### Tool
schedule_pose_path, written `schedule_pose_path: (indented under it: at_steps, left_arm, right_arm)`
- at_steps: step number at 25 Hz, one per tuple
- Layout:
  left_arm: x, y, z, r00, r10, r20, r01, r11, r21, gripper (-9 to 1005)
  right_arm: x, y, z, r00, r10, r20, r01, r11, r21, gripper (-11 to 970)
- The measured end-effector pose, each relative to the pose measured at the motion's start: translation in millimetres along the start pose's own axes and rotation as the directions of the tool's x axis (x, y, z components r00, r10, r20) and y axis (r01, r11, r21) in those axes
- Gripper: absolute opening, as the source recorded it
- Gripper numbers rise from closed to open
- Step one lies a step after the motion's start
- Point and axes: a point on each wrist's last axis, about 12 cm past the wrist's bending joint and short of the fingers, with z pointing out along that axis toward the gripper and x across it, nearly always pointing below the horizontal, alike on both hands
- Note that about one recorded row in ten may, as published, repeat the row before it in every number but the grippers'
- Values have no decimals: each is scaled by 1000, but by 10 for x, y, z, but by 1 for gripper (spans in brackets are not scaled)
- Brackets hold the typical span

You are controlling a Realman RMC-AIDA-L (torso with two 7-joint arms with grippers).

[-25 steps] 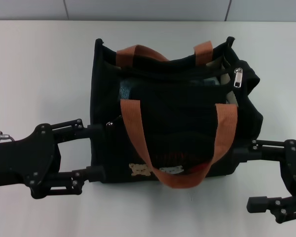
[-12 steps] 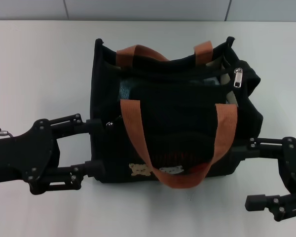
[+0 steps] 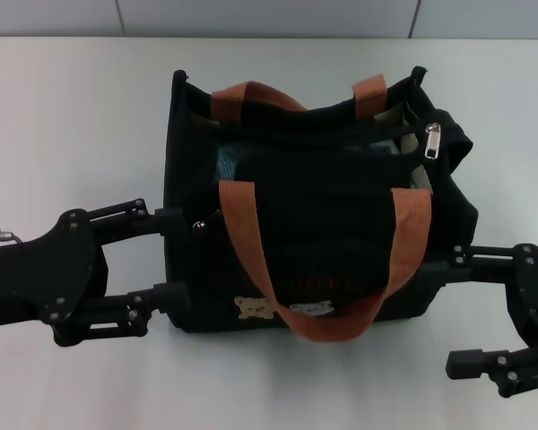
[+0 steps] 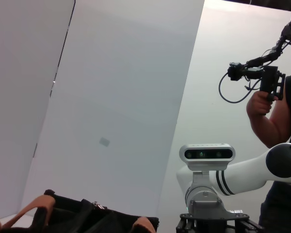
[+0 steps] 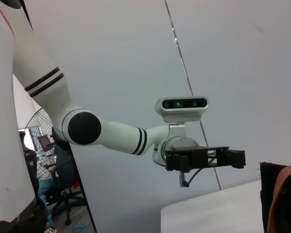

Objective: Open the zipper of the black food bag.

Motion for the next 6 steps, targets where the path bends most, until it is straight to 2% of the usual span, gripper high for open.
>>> schedule_pose_path:
  at_steps: [6]
  left_arm:
    - [-2, 6, 10, 1000, 1, 2, -1, 1000, 1, 782]
  right_arm:
    - [-11, -10, 6, 1000, -3, -2, 3, 1000, -3, 843]
